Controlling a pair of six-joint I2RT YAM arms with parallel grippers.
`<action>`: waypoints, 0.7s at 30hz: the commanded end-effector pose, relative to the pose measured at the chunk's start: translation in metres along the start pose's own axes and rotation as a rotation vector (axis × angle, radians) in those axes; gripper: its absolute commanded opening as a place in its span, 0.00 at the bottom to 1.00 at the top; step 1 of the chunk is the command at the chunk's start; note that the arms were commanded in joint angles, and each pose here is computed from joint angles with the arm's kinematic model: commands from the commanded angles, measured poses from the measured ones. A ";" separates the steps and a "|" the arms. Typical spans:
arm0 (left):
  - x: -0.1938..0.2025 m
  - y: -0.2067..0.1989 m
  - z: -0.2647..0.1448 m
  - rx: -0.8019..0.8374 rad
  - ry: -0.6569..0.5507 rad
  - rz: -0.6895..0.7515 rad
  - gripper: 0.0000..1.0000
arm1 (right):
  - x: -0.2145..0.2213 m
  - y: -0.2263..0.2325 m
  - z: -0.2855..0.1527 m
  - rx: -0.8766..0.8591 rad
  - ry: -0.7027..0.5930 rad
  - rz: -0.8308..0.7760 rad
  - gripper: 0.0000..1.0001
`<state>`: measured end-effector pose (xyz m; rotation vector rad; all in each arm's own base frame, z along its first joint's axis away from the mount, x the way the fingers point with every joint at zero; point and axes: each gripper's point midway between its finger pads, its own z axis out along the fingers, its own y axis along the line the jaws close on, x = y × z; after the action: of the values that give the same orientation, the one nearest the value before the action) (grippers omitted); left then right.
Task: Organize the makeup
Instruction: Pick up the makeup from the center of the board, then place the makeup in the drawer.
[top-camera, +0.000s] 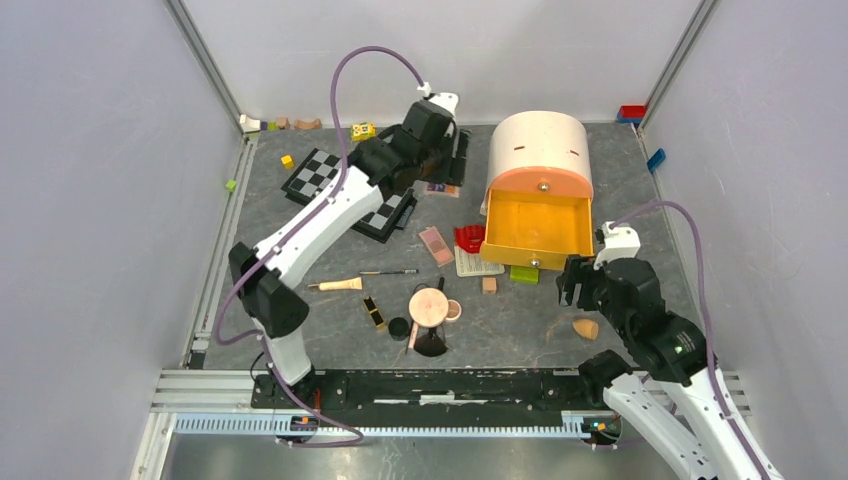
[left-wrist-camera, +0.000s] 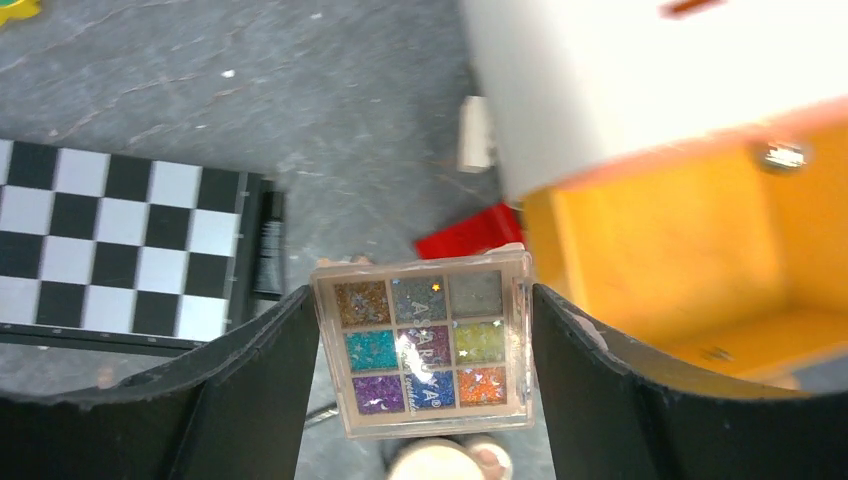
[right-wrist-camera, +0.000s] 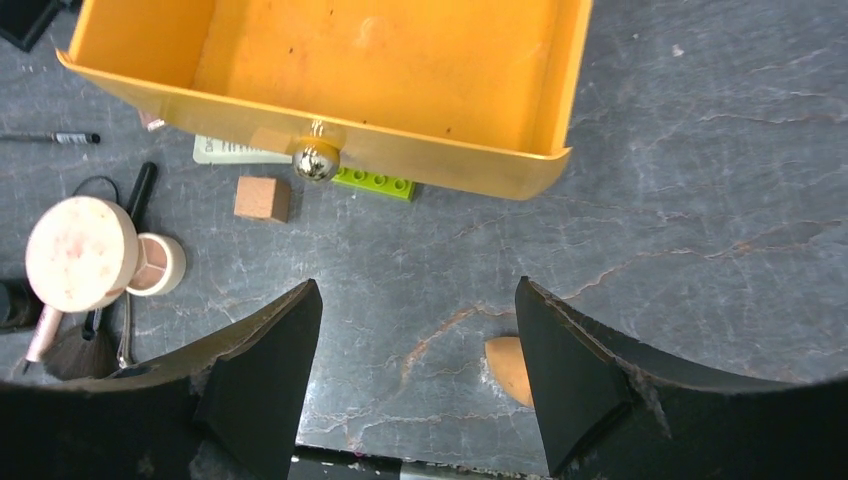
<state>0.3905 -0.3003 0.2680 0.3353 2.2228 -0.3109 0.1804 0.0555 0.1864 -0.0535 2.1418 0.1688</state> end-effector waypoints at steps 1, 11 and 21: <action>-0.011 -0.051 -0.053 0.034 -0.093 -0.090 0.49 | -0.033 -0.016 -0.023 0.086 -0.108 0.063 0.78; 0.010 -0.144 -0.043 0.132 -0.096 -0.137 0.48 | -0.068 -0.046 -0.077 0.183 -0.287 0.179 0.80; 0.018 -0.172 -0.002 0.093 -0.114 -0.148 0.47 | -0.066 -0.054 -0.085 0.215 -0.293 0.168 0.81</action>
<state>0.3054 -0.4424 0.2528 0.3258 2.2050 -0.4542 0.1534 -0.0045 0.2748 0.2351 1.8819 0.0654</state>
